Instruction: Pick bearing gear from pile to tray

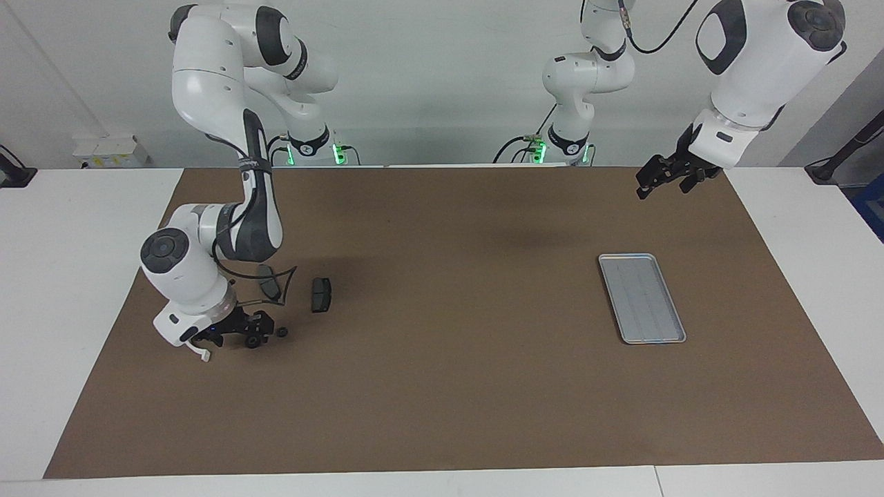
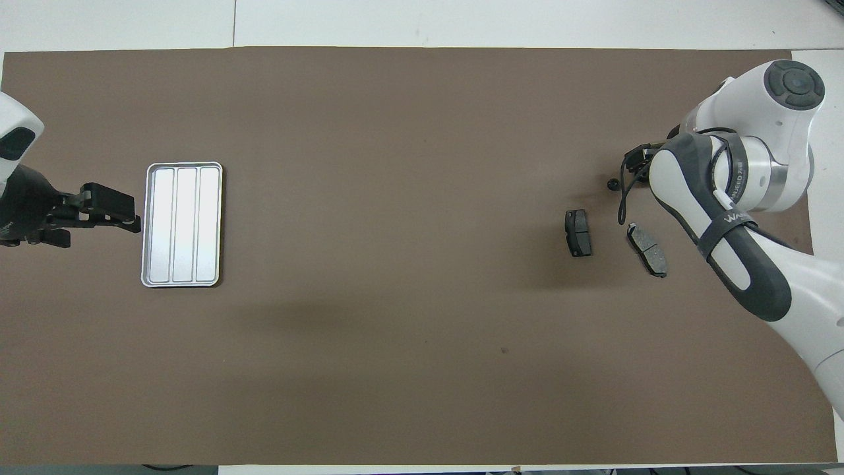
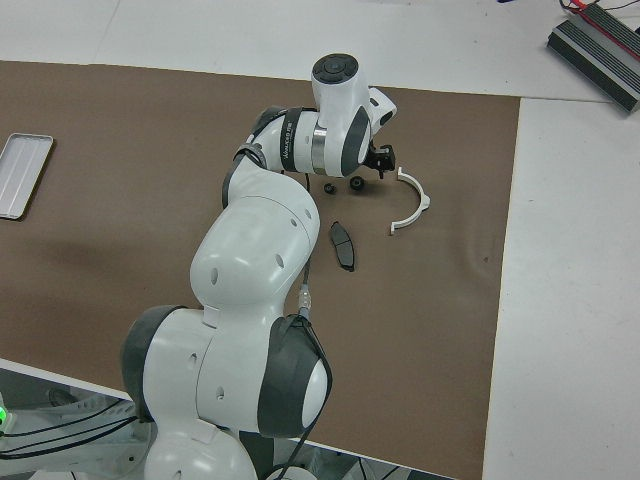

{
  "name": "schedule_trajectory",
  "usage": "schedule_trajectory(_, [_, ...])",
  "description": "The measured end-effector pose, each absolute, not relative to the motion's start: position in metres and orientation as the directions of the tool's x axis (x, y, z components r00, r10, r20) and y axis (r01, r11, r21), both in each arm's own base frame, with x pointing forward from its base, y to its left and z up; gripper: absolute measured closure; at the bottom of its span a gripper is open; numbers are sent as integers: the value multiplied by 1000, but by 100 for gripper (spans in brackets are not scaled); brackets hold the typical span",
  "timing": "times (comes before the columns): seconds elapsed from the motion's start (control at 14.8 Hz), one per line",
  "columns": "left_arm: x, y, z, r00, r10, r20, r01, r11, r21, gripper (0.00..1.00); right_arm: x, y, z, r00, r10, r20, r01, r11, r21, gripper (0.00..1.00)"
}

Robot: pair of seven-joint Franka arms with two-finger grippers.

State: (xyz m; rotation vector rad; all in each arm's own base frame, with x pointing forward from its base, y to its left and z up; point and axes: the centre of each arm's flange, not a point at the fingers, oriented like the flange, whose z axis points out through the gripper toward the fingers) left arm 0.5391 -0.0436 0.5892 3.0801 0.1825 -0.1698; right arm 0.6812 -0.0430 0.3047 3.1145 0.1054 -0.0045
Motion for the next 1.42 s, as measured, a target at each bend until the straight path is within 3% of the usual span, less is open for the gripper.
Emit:
schedule_trajectory(0.27, [539, -44, 589, 987, 115, -112, 121, -992, 45, 0, 679, -43, 301, 997, 69, -16, 70, -997, 24, 10])
schedule_trajectory(1.28, [539, -44, 589, 987, 115, -112, 121, -992, 45, 0, 670, -41, 286, 996, 72, -48, 73, -997, 18, 10])
schedule_trajectory(1.35, [539, -44, 589, 987, 115, -112, 121, -992, 45, 0, 670, -41, 286, 996, 72, -48, 73, -997, 18, 10])
schedule_trajectory(1.42, [539, -44, 589, 987, 115, -112, 121, -992, 45, 0, 670, -41, 286, 996, 72, -48, 73, -997, 18, 17])
